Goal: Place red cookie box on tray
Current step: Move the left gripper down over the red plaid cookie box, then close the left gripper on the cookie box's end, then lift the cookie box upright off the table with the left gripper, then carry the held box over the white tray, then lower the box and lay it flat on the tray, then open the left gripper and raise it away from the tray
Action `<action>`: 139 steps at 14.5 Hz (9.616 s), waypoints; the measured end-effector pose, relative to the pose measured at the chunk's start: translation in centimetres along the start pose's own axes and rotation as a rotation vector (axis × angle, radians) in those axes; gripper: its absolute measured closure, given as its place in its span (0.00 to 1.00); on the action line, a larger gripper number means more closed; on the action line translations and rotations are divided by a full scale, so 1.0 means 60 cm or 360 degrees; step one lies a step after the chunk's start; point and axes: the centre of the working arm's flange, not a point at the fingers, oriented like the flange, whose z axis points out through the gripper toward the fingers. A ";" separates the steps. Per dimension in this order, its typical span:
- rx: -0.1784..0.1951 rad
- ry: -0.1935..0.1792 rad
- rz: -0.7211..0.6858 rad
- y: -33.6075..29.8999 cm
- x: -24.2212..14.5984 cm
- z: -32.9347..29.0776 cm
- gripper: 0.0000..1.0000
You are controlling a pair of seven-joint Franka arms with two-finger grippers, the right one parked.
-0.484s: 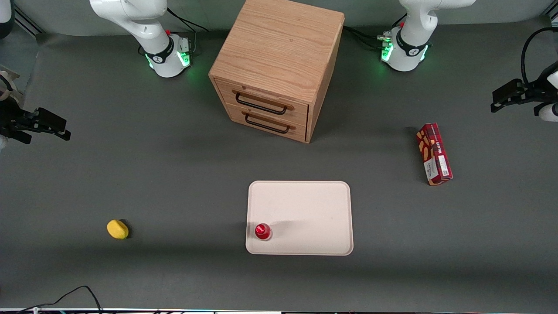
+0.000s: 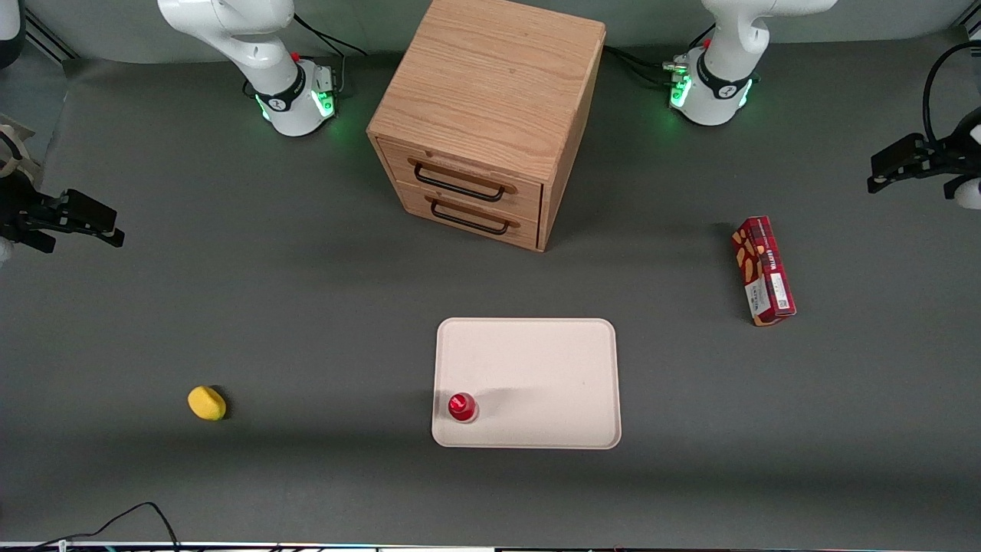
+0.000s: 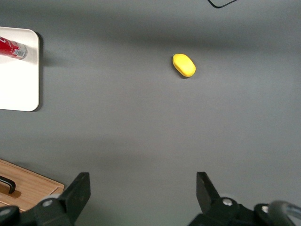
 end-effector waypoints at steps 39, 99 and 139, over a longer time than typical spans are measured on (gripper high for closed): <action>0.0090 0.0197 -0.0327 0.002 0.061 0.648 0.10; -0.0097 0.0493 -0.0589 0.614 0.390 0.546 0.65; 0.0107 -0.0086 -0.0256 0.360 0.232 0.118 0.00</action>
